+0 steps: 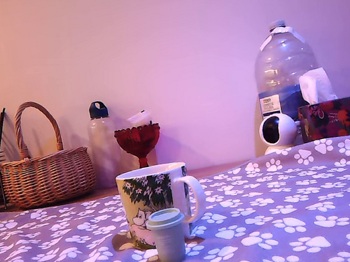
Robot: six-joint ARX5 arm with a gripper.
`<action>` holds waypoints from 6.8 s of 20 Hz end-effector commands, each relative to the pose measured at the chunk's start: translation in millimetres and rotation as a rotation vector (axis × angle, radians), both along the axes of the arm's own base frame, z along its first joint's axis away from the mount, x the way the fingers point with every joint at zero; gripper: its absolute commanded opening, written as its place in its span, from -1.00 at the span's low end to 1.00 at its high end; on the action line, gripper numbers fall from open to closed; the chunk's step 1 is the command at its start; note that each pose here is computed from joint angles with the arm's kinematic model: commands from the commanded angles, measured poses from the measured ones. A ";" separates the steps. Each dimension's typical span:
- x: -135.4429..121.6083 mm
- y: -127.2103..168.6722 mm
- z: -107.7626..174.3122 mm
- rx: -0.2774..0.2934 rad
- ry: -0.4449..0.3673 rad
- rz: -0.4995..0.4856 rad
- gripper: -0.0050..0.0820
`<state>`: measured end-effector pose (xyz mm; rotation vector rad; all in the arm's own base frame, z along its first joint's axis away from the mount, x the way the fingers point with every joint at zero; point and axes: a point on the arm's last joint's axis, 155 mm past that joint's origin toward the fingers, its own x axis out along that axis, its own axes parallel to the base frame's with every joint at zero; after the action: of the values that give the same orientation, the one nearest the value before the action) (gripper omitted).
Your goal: Pick the coffee capsule and then drop it inside the coffee cup in front of you
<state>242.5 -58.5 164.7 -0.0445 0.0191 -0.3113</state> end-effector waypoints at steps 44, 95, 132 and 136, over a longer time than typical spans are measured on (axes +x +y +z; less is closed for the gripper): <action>-75.3 -125.8 -34.5 -0.020 0.162 -0.560 0.43; -17.0 -210.3 -88.4 0.393 0.534 -0.613 0.51; 6.2 -246.2 -151.8 0.210 1.080 -0.323 0.50; 7.0 -247.6 -155.6 0.227 1.099 -0.317 0.33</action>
<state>248.4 -300.2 6.9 0.0221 1.1644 -0.5589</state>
